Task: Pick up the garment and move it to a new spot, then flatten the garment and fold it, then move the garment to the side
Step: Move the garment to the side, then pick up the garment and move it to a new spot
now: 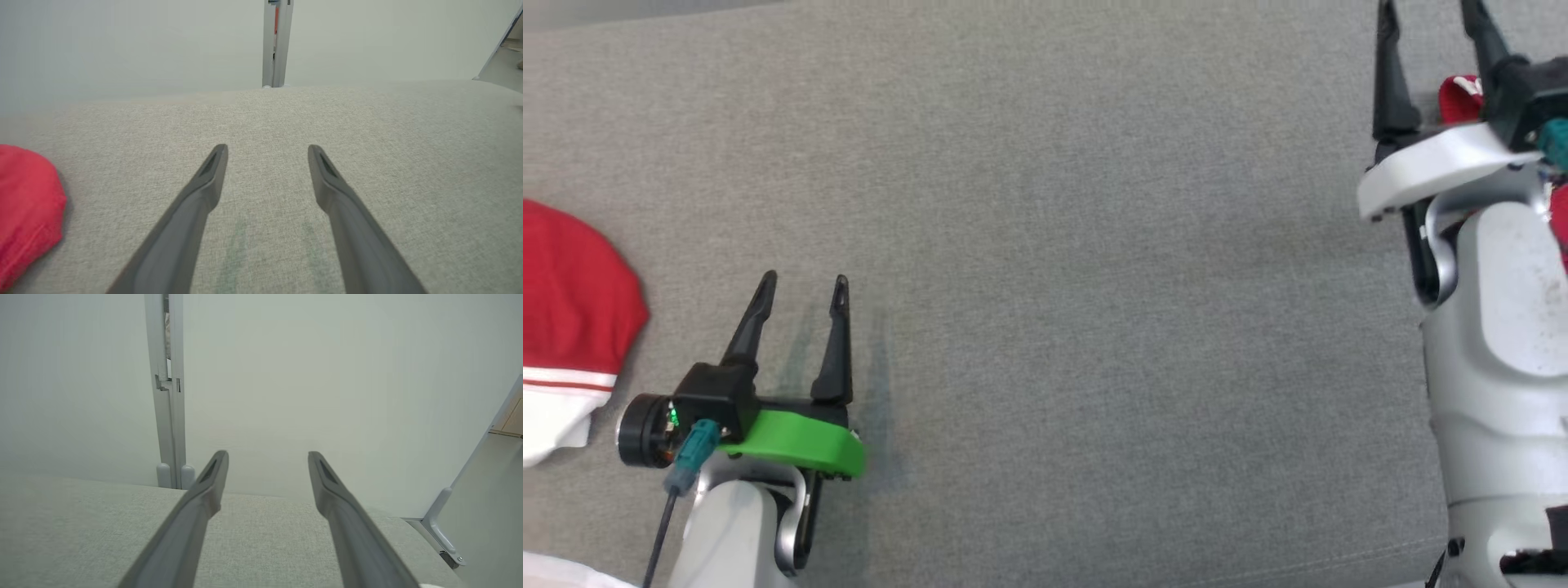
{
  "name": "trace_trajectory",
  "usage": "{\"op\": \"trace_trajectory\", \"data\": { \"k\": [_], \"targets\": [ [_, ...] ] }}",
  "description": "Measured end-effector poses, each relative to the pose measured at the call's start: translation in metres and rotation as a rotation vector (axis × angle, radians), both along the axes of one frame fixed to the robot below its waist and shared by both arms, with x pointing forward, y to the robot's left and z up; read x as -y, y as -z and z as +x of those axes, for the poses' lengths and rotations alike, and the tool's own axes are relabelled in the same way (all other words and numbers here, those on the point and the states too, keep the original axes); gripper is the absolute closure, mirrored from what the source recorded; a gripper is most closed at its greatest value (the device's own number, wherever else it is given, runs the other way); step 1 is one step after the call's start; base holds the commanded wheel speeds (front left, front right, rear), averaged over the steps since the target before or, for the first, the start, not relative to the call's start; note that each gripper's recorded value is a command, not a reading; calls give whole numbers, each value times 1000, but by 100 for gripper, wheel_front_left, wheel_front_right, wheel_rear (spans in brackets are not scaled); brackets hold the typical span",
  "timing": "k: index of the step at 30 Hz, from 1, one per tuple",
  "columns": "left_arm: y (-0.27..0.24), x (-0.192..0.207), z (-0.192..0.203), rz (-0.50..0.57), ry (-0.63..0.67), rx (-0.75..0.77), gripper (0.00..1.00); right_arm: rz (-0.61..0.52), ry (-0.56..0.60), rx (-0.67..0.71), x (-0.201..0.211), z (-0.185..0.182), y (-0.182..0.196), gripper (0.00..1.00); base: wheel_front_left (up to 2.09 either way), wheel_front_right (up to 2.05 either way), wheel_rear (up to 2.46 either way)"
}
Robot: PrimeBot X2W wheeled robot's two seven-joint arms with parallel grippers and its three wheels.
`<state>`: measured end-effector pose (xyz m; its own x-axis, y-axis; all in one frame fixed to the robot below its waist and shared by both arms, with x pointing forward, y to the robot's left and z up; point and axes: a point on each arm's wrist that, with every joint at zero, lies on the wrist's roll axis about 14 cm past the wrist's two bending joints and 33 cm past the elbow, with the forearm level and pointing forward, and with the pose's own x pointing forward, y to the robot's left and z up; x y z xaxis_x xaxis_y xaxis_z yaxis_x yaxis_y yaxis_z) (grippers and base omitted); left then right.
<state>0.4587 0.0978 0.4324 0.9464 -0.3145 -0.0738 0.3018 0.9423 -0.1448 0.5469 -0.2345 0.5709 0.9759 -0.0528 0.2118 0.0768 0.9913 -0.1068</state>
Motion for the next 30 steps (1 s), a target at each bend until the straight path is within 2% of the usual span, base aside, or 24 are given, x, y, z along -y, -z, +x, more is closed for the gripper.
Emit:
{"op": "trace_trajectory", "data": {
  "k": [6, 11, 18, 30],
  "targets": [
    [-8, -45, -8, 30, -134, 8, 0, 103, -117, -89, -45, -27, 43, 0, 0, 0, 0],
    [-9, -70, -26, 52, -210, -5, 0, 165, -150, -171, -61, -53, 75, 0, 0, 0, 0],
    [-12, -92, -54, 52, -282, -15, 0, 223, -144, -183, -61, -85, 82, 0, 0, 0, 0],
    [-19, -102, -97, 43, -324, -7, 0, 254, -148, -189, -62, -130, 82, 0, 0, 0, 0]
  ]
}}
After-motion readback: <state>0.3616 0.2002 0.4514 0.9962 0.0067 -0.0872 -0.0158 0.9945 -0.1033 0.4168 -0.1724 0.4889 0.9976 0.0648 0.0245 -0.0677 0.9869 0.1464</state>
